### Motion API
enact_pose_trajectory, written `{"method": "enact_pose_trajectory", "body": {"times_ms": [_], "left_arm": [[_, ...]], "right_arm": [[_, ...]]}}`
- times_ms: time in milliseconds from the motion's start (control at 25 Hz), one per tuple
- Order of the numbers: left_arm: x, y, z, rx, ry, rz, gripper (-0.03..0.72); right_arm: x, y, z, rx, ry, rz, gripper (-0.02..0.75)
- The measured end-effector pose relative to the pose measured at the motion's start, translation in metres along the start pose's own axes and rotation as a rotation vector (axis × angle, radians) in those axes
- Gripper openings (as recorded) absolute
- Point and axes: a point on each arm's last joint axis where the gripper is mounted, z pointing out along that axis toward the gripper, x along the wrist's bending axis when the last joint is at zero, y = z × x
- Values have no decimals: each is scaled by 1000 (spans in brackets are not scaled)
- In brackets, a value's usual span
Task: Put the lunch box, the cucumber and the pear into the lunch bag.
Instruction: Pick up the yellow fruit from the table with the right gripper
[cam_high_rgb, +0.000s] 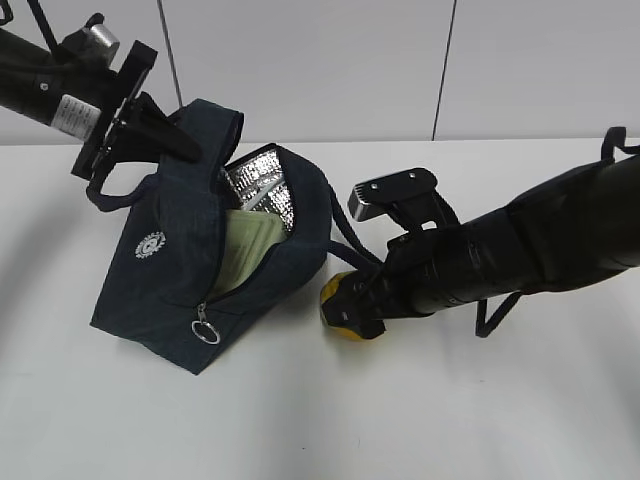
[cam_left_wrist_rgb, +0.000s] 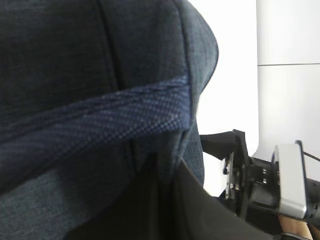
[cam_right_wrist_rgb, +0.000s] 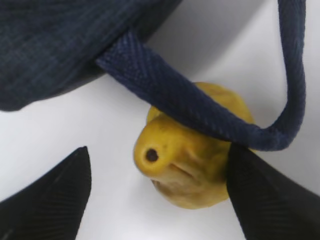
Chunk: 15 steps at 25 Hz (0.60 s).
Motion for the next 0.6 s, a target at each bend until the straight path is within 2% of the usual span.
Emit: {"method": "enact_pose_trajectory", "body": {"times_ms": [280,480,600], "left_arm": [[0,0,0,0,0,0,2],[0,0,0,0,0,0,2],[0,0,0,0,0,0,2]], "right_arm": [[-3,0,10,10,-1,11,537],[-3,0,10,8,-1,15,424],[-4,0,10,8,-5,16,403]]}}
